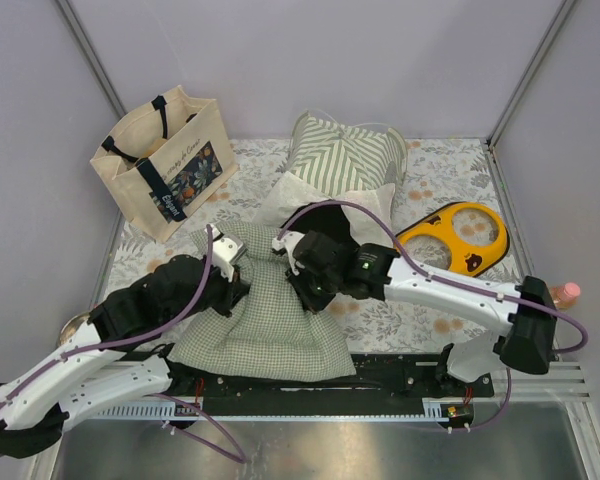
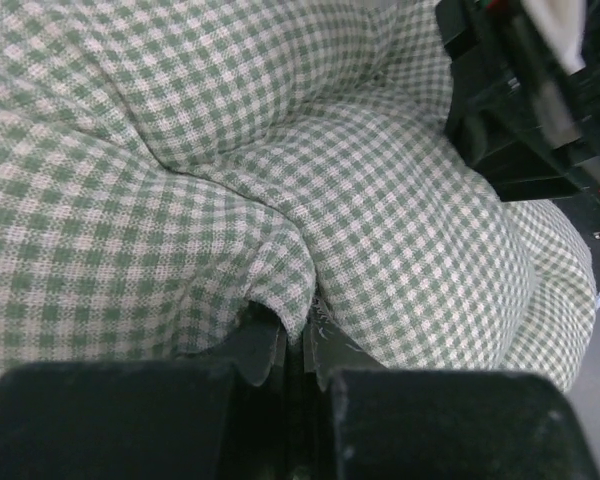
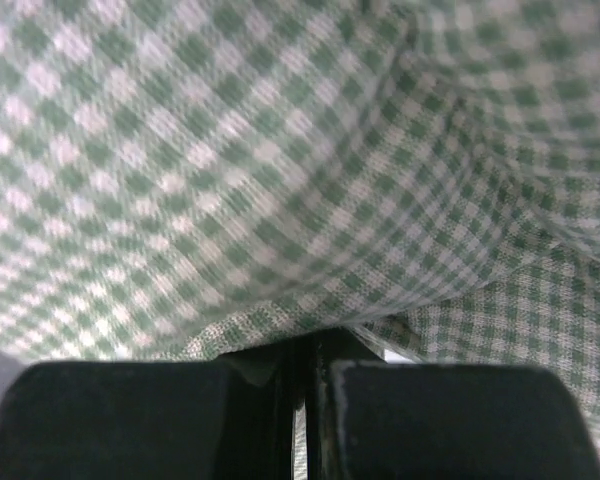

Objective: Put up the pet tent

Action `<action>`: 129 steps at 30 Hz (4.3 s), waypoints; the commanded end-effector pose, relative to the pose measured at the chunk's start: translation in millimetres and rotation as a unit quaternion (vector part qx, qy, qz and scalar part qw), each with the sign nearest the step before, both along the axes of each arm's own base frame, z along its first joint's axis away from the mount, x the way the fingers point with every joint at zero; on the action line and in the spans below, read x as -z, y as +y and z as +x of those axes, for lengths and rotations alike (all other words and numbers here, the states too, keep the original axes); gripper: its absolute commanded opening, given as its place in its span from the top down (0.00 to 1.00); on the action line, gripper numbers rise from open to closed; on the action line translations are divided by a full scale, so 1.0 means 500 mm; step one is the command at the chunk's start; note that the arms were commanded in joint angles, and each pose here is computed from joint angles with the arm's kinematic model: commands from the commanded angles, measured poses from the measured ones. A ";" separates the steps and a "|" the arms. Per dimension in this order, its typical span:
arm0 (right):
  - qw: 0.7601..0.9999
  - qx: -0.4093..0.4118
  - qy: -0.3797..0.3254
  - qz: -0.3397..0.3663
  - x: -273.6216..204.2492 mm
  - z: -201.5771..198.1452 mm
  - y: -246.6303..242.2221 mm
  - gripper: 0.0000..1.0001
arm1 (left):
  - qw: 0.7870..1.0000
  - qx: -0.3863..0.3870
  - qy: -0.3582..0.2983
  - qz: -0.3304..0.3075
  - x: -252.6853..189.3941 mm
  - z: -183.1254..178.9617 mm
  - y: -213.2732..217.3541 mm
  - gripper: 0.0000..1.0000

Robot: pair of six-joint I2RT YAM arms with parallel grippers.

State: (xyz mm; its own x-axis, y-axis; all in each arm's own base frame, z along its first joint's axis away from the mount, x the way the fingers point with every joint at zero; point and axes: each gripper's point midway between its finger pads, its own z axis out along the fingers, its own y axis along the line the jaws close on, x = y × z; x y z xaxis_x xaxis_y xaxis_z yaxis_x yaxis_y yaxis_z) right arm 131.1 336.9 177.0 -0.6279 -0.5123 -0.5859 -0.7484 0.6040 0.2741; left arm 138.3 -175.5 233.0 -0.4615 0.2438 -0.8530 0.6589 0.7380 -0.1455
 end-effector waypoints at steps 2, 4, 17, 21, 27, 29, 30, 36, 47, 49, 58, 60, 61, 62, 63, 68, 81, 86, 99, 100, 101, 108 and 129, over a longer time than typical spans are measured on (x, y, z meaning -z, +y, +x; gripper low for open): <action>0.995 -0.046 -0.087 0.023 -0.039 0.068 0.070 1.00 | 0.999 0.005 -0.031 -0.042 -0.062 0.014 -0.028 1.00; 0.995 -0.030 -0.094 0.011 -0.027 0.096 0.057 1.00 | 0.998 0.015 -0.027 -0.054 -0.066 0.017 -0.049 1.00; 0.985 0.148 -0.082 -0.015 0.060 0.195 -0.096 0.99 | 0.992 0.070 -0.014 -0.108 -0.058 0.063 -0.203 1.00; 0.974 0.213 -0.074 0.000 0.078 0.188 -0.130 0.64 | 0.993 0.053 -0.012 -0.102 -0.034 0.087 -0.220 1.00; 0.953 0.269 -0.124 0.071 -0.030 0.186 -0.183 0.15 | 0.996 0.028 -0.013 -0.087 -0.011 0.110 -0.222 1.00; 0.947 0.277 -0.140 0.083 -0.066 0.184 -0.201 0.09 | 0.996 0.026 -0.010 -0.084 -0.004 0.112 -0.224 1.00; 0.946 0.276 -0.145 0.092 -0.082 0.182 -0.203 0.06 | 0.996 0.026 -0.006 -0.081 0.001 0.113 -0.225 1.00; 0.964 0.189 -0.120 0.145 -0.098 0.147 -0.142 0.00 | 0.996 0.019 -0.003 -0.085 0.001 0.117 -0.229 1.00; 0.972 0.136 -0.094 0.167 -0.016 0.173 -0.036 0.05 | 0.993 0.037 0.001 -0.115 -0.017 0.102 -0.240 1.00; 0.971 0.138 -0.092 0.171 -0.011 0.177 -0.030 0.42 | 0.992 0.037 -0.001 -0.120 -0.019 0.101 -0.240 1.00; 0.956 0.218 -0.140 0.135 -0.008 0.201 -0.114 1.00 | 0.992 -0.001 -0.022 -0.123 -0.034 0.121 -0.215 0.45; 0.953 0.223 -0.152 0.138 -0.006 0.195 -0.135 1.00 | 0.991 -0.013 -0.037 -0.125 -0.054 0.130 -0.205 0.30; 0.951 0.225 -0.158 0.142 -0.009 0.191 -0.145 1.00 | 0.991 -0.023 -0.044 -0.126 -0.063 0.138 -0.197 0.24; 0.950 0.229 -0.161 0.141 0.003 0.186 -0.159 1.00 | 0.990 -0.034 -0.053 -0.125 -0.074 0.146 -0.189 0.19; 0.948 0.232 -0.166 0.141 0.007 0.183 -0.168 1.00 | 0.990 -0.047 -0.061 -0.121 -0.083 0.155 -0.176 0.16; 0.940 0.252 -0.180 0.145 0.009 0.181 -0.199 1.00 | 0.978 -0.147 -0.099 -0.108 -0.128 0.220 -0.104 0.09; 0.935 0.267 -0.187 0.140 0.030 0.171 -0.233 1.00 | 0.970 -0.167 -0.063 -0.167 -0.102 0.324 -0.064 0.11; 0.929 0.281 -0.189 0.149 0.034 0.166 -0.251 1.00 | 0.968 -0.112 -0.066 -0.216 -0.122 0.324 -0.077 0.08; 0.900 0.344 -0.186 0.192 -0.008 0.182 -0.270 1.00 | 0.981 -0.071 -0.046 -0.175 -0.056 0.412 -0.144 0.08; 0.898 0.350 -0.185 0.194 -0.014 0.186 -0.270 1.00 | 0.981 -0.066 -0.045 -0.175 -0.052 0.420 -0.151 0.08; 0.894 0.358 -0.186 0.196 -0.021 0.191 -0.270 1.00 | 0.981 -0.062 -0.046 -0.177 -0.055 0.427 -0.156 0.11; 0.884 0.386 -0.191 0.184 -0.057 0.225 -0.264 1.00 | 0.986 -0.069 -0.037 -0.150 -0.057 0.450 -0.152 1.00; 0.932 0.284 -0.140 0.176 -0.036 0.351 -0.046 1.00 | 0.992 -0.119 -0.024 -0.030 -0.012 0.266 0.018 1.00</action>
State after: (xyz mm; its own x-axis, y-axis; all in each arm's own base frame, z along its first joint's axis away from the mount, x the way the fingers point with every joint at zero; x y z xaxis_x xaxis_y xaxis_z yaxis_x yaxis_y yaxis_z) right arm 273.9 299.7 178.7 -0.5525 -0.0035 -0.8335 -0.4675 0.8292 0.3064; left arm 278.8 -171.6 249.2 -0.4465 0.0558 -0.8930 0.4685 0.8649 -0.1802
